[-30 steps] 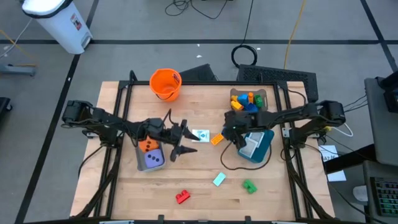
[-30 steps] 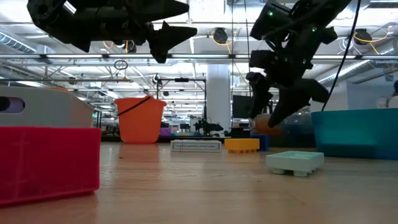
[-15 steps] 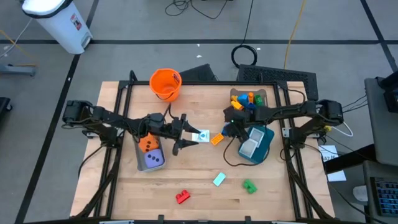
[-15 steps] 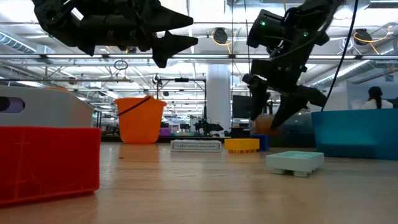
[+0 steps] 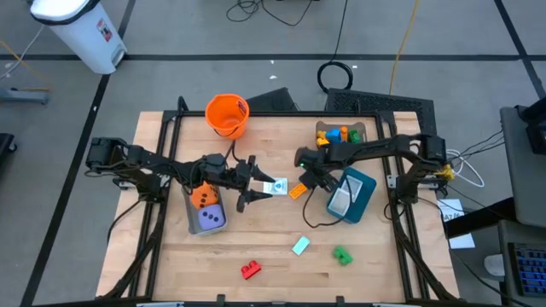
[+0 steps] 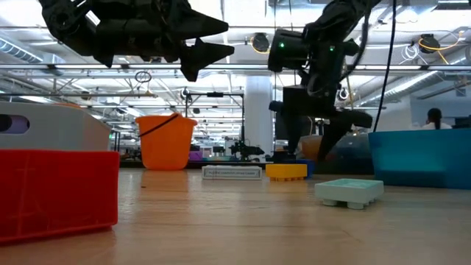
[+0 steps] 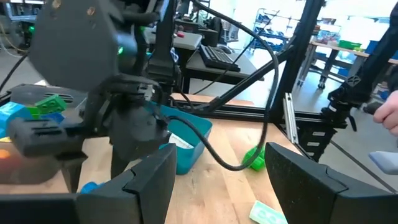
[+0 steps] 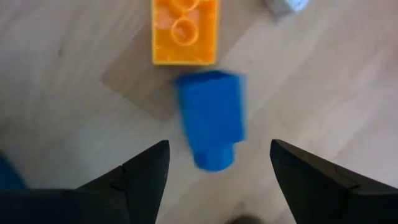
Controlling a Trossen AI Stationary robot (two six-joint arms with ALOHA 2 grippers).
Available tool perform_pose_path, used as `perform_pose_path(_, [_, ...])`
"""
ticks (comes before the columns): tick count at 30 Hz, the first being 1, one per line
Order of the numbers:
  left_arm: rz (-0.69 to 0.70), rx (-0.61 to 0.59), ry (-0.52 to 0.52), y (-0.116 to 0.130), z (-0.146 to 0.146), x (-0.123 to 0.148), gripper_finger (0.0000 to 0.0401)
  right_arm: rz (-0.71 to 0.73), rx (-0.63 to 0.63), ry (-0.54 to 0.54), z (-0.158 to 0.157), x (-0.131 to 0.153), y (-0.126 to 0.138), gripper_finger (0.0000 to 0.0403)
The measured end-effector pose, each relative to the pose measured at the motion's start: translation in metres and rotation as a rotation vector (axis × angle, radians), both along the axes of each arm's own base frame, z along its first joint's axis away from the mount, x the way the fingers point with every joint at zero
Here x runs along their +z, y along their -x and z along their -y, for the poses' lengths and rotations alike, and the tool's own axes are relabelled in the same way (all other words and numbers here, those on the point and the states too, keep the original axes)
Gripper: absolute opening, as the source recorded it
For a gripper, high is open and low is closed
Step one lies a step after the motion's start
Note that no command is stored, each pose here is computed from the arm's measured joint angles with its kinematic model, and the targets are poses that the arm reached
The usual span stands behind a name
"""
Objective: Pick & Place Toys
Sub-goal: Put the blue game piece into the black bin
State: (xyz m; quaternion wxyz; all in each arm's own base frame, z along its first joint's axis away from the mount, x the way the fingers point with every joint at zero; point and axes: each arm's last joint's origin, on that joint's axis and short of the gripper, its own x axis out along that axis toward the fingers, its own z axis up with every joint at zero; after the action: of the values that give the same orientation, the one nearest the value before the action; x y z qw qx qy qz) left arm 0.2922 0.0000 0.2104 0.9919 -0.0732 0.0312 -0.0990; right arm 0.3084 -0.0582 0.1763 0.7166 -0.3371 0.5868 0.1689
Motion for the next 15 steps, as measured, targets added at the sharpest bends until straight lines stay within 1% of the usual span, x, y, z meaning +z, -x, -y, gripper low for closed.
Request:
perform_pose_path(4, [-0.003, -0.015, -0.003, 0.0, 0.001, 0.0, 0.0253, -0.044, 0.033, 0.002, 0.001, -0.01, -0.003, 0.0269])
perform_pose_path(9, [-0.01, -0.008, -0.004, 0.0, -0.001, -0.001, 0.0253, -0.058, 0.05, 0.002, 0.001, -0.015, -0.006, 0.0269])
perform_pose_path(15, [-0.016, -0.001, -0.006, 0.0, -0.003, -0.002, 0.0253, 0.025, 0.03, 0.001, 0.002, -0.013, -0.013, 0.0264])
